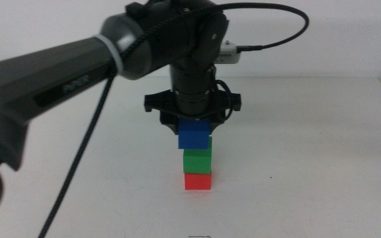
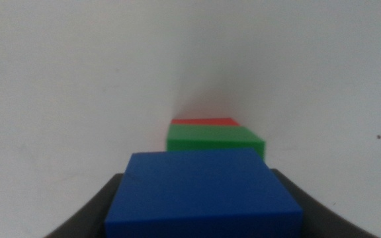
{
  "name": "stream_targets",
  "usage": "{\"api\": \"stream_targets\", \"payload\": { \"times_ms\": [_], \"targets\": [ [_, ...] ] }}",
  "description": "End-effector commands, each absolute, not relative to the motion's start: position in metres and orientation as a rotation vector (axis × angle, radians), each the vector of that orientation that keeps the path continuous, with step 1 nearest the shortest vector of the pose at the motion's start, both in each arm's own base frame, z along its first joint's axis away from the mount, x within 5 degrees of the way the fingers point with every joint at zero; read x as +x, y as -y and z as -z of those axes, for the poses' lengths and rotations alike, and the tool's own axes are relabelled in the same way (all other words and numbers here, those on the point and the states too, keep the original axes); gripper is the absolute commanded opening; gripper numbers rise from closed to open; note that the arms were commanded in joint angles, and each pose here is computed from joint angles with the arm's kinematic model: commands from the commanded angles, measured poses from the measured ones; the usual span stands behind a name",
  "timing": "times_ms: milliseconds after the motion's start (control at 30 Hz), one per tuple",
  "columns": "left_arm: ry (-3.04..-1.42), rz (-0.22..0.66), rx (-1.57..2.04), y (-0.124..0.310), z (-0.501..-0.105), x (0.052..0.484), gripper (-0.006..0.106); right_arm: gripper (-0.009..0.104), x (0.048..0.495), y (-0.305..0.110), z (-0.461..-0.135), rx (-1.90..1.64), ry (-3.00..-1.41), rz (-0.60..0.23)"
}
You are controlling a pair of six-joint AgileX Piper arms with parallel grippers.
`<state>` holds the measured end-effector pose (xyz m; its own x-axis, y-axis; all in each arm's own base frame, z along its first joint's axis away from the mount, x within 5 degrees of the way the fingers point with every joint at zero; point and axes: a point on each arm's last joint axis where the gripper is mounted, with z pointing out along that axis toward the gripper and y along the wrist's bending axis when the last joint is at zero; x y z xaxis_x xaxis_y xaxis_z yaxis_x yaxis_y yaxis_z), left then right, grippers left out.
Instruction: Stack red cubes first, then green, then blue cubes in a specific spot.
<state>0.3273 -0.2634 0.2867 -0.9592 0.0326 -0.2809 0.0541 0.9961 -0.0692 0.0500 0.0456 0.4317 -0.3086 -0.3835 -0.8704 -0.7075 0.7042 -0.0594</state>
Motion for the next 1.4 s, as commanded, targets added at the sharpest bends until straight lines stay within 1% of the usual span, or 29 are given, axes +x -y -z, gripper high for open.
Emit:
{"api": "stream_targets", "payload": {
  "times_ms": [0,100,200,367,667,1000,1233,1367],
  "targets": [
    [-2.854,0.103,0.018,0.246,-0.318,0.313,0.01,0.08,0.052,-0.047,-0.443,-0.813,-1.847,-0.422],
    [-2.849,0.114,0.023,0.247,-0.319,0.313,0.01,0.08,0.052,-0.046,-0.443,-0.813,-1.848,-0.422],
    [-2.852,0.18,0.018,0.251,-0.319,0.313,0.01,0.08,0.052,-0.046,-0.443,-0.813,-1.848,-0.422],
    [-2.84,0.209,-0.012,0.253,-0.318,0.314,0.01,0.08,0.052,-0.046,-0.443,-0.813,-1.848,-0.422],
    [-2.869,0.208,-0.004,0.26,-0.302,0.32,0.01,0.08,0.052,-0.046,-0.443,-0.813,-1.848,-0.422],
    [-2.86,0.214,0.028,0.262,-0.3,0.322,0.01,0.08,0.052,-0.046,-0.443,-0.813,-1.848,-0.422],
    [-2.806,0.263,0.049,0.265,-0.302,0.326,0.01,0.08,0.052,-0.046,-0.443,-0.813,-1.848,-0.422],
    [-2.795,0.266,0.05,0.265,-0.302,0.327,0.01,0.08,0.052,-0.046,-0.443,-0.813,-1.848,-0.422]
  ]
}}
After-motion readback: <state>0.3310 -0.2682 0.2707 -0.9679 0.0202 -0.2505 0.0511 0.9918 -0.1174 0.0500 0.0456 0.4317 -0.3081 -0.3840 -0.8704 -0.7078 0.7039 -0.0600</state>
